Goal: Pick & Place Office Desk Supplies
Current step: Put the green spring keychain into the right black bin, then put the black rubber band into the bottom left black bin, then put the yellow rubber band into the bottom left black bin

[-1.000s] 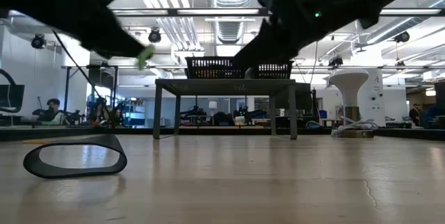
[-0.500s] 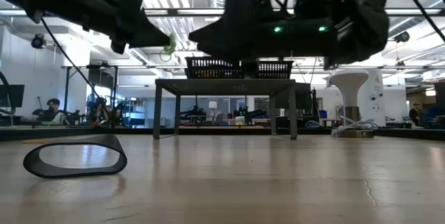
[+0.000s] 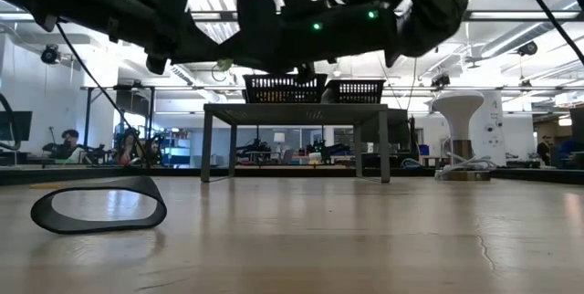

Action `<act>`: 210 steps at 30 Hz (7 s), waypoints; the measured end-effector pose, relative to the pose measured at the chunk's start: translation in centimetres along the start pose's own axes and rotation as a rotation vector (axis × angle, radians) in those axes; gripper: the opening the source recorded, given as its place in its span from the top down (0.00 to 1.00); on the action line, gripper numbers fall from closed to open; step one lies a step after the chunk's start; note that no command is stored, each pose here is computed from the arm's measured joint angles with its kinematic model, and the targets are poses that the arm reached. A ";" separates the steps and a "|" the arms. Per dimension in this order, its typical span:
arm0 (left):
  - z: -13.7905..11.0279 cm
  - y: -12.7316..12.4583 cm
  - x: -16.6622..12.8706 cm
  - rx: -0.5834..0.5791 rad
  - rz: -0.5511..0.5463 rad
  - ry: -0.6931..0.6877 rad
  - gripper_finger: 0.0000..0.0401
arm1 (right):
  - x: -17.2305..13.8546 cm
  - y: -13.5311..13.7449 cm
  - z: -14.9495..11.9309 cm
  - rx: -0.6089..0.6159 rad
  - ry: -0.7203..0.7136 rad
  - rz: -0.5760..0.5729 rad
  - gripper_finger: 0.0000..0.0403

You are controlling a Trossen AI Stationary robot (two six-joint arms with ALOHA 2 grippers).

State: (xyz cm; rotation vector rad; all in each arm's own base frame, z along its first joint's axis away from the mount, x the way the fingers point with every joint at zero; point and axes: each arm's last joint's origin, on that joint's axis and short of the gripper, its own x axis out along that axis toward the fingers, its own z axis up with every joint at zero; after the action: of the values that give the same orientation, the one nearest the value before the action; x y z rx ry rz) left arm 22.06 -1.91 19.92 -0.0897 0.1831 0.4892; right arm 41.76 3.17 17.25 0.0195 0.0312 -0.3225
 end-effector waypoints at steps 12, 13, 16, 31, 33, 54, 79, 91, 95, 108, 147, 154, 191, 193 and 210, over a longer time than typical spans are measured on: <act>-0.1 0.0 0.0 -0.045 -0.005 0.009 0.89 | -0.6 0.3 -0.6 -0.063 0.117 -0.043 0.94; -0.1 0.0 0.0 -0.034 -0.017 0.011 0.87 | -1.0 0.3 -0.4 -0.067 0.135 -0.041 0.94; 0.0 -0.3 0.0 -0.011 -0.092 0.018 0.80 | -2.1 0.1 0.2 -0.072 0.197 -0.060 0.93; -0.2 -0.8 -0.2 0.010 -0.291 0.061 0.52 | -8.9 -6.8 13.2 -0.073 0.333 -0.243 0.93; -0.3 -0.8 -0.2 0.016 -0.290 0.070 0.52 | -9.4 -9.6 15.1 -0.023 0.402 -0.306 0.93; -0.7 -0.7 -0.2 0.014 -0.279 0.106 0.53 | -6.8 -24.3 15.5 0.268 0.935 -0.167 0.80; -0.8 -0.7 -0.2 0.006 -0.275 0.118 0.53 | -10.8 -6.2 14.3 -0.163 0.422 0.143 0.63; -0.8 -0.7 -0.2 0.007 -0.276 0.118 0.53 | -8.2 0.5 1.3 0.055 0.231 0.528 0.63; -0.8 -0.7 -0.1 0.007 -0.273 0.118 0.53 | -5.5 1.7 -1.8 0.095 0.337 0.679 0.57; -1.1 -1.4 -0.7 -0.133 -0.322 0.163 0.53 | 1.8 4.1 -5.1 -0.085 0.414 1.064 0.35; -2.8 -5.9 -6.5 -0.212 -0.257 0.133 0.53 | 1.3 9.6 -5.6 -0.199 0.771 0.835 0.94; -2.8 -5.6 -6.4 -0.196 -0.178 0.100 0.53 | -0.9 8.0 -1.6 -0.395 0.870 0.663 0.97; -0.6 8.0 3.3 -0.027 0.067 0.198 0.53 | -1.8 -17.7 10.6 0.013 0.542 -0.101 0.90; -0.7 7.8 3.2 -0.024 0.063 0.202 0.53 | -1.2 -17.7 10.7 0.011 0.558 -0.099 0.85; -0.8 4.7 1.5 0.040 -0.059 0.229 0.53 | -3.6 -14.7 14.0 -0.095 0.397 -0.110 0.76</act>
State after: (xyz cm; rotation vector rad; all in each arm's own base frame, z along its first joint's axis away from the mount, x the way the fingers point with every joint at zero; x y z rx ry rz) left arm 21.03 2.81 18.62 -0.1121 0.4137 0.4158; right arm 34.12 -9.95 31.16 -0.0129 0.4427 -0.4226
